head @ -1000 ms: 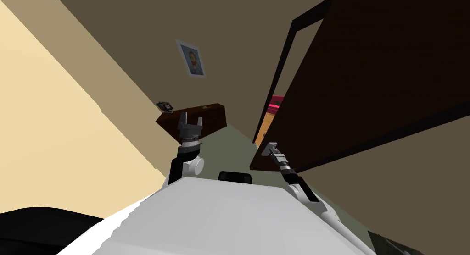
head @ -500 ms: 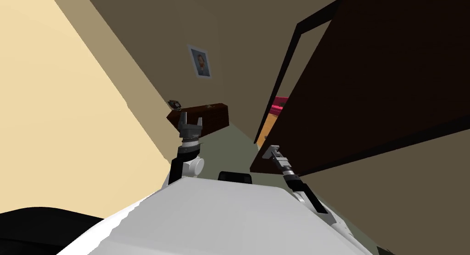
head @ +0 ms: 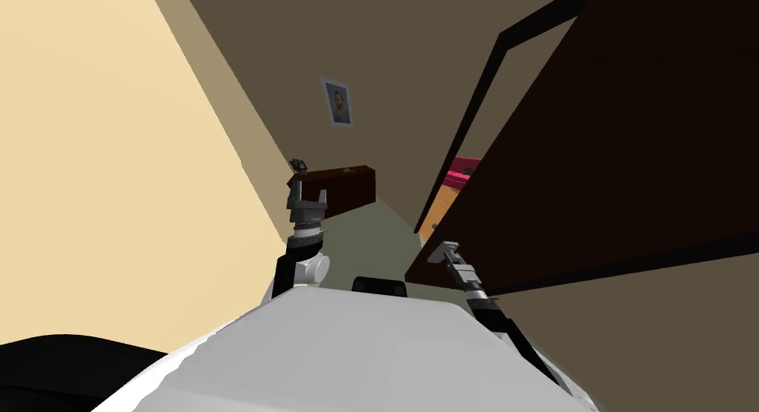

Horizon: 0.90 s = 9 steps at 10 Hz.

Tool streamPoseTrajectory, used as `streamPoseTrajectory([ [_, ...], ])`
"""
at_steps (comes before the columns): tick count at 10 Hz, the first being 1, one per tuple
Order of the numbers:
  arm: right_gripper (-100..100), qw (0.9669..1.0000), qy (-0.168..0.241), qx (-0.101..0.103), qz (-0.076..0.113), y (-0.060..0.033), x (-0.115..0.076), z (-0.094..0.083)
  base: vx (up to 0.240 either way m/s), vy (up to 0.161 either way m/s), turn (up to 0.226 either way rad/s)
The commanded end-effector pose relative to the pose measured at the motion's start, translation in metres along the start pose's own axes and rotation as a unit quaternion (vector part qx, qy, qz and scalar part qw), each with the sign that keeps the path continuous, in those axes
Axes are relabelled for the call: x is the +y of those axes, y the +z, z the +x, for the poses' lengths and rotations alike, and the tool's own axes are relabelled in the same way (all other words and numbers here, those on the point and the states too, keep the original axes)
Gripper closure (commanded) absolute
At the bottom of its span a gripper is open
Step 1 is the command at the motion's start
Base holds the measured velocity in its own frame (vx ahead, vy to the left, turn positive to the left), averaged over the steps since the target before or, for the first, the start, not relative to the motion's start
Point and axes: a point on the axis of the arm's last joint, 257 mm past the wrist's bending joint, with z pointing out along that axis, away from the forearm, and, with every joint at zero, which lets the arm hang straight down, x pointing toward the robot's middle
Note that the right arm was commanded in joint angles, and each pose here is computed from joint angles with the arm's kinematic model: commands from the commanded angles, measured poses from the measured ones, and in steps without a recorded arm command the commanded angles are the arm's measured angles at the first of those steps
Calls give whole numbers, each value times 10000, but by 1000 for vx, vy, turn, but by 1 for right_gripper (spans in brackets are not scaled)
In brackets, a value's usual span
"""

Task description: Pull the door open

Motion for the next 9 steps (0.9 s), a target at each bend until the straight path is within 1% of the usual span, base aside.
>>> streamPoseTrajectory([
  [1, 100, 10000, -4, -8, -37, -179, 52, 14, -126, -61, 194],
  [3, 100, 10000, -2, 1, -64, -368, 91, 29, -110, -44, 176],
  [5, 100, 10000, 1, 9, -85, -536, 121, 49, -102, -20, 149],
  [7, 100, 10000, 4, 14, -99, -668, 142, 69, -99, -30, 125],
  [9, 100, 9999, 8, 19, -108, -776, 157, 88, -84, -6, 87],
])
